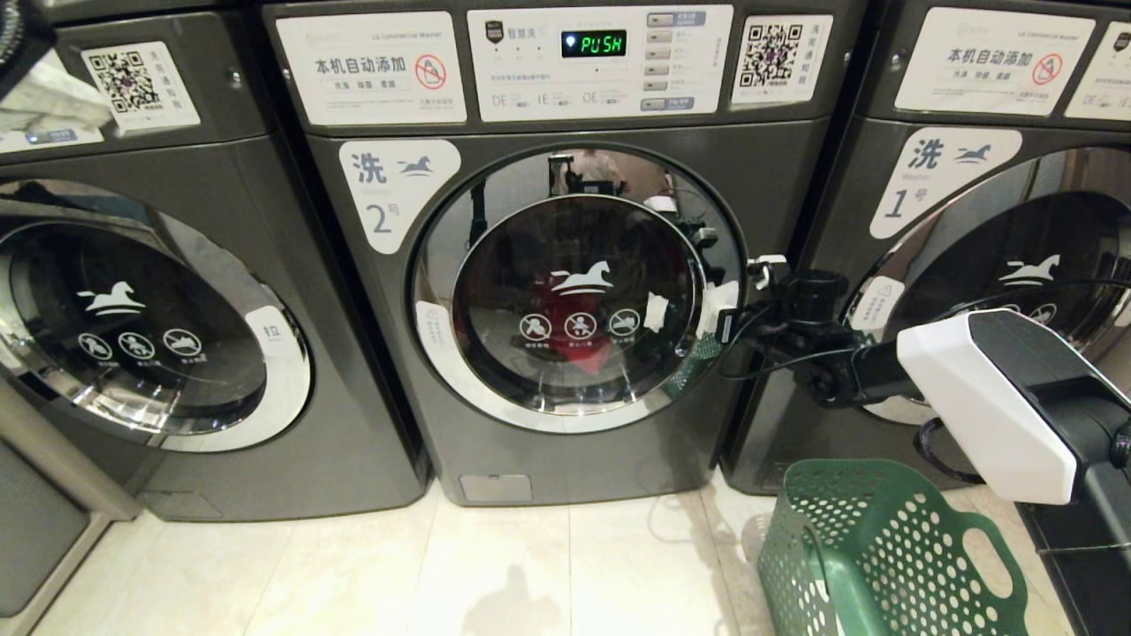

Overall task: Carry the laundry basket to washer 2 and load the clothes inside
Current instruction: Press the washing machine door tightly with the right hand

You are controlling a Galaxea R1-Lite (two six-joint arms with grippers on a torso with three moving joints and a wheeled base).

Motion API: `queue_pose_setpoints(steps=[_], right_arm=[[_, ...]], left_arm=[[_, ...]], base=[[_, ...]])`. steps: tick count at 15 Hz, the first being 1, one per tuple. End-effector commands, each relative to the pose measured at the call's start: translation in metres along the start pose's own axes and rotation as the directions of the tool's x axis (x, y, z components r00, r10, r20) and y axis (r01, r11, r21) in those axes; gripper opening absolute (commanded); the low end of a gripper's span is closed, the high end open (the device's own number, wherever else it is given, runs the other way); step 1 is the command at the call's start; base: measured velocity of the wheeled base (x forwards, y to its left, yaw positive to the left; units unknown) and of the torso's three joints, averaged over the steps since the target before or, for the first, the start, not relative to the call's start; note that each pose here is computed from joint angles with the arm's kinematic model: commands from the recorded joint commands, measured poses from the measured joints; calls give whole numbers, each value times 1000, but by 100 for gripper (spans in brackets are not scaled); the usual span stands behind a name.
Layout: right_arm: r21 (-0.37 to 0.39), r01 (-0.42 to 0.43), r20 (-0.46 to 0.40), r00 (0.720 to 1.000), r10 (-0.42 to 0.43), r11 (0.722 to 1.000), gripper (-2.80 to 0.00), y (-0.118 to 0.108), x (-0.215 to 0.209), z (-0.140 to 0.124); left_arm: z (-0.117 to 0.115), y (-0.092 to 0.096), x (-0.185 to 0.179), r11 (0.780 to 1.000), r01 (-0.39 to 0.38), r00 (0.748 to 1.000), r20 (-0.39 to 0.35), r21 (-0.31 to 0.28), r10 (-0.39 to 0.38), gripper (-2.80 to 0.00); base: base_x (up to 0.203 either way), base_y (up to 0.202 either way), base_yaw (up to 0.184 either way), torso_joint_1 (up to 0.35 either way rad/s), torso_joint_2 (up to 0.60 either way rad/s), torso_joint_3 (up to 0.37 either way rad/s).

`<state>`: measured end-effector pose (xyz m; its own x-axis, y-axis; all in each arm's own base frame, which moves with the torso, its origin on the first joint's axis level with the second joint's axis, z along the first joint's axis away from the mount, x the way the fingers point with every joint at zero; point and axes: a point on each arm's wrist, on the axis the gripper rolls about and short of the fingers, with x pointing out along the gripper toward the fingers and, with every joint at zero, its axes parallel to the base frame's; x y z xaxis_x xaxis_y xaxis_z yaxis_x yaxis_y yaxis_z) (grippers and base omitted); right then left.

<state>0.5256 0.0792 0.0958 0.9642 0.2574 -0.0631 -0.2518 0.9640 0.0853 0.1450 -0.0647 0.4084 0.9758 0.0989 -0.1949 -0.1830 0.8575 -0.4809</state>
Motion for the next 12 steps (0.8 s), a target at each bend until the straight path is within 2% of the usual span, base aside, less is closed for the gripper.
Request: queue_pose_setpoints(steps=[1,3,5,6,8,10,12], right_arm=[[-1,2,7,1000,-2,1000,-280,-1,4,-7],[-2,-1,9,1000,1,1000,-280,2,-2,1],[-6,-22,28,999,23,1000,-280,15,-25,35],[-8,-46,51,998,46,999,-280,27,-43,61],[-13,-108,111,988,109,994,-280,56,-88,116],[-21,-190,172,966,191,981,-280,90,-138,160],[-37,-314,212,925,314,949,-280,135,-177,185]], left_arm=[[2,11,-4,999,-39,999,20,-11,40,-280],[0,26,-9,996,-93,995,28,-9,93,-280],[-6,38,-12,990,-140,990,13,8,140,-280],[-10,43,-14,988,-151,988,6,15,151,-280],[-14,48,-15,984,-176,984,3,20,176,-280],[-18,57,-11,973,-232,973,8,19,231,-280],[-20,61,-11,969,-248,969,12,15,247,-280]], base=[[0,0,0,0,0,0],[0,0,0,0,0,0],[0,0,0,0,0,0],[0,0,0,0,0,0],[0,0,0,0,0,0],[0,0,0,0,0,0],[0,0,0,0,0,0]])
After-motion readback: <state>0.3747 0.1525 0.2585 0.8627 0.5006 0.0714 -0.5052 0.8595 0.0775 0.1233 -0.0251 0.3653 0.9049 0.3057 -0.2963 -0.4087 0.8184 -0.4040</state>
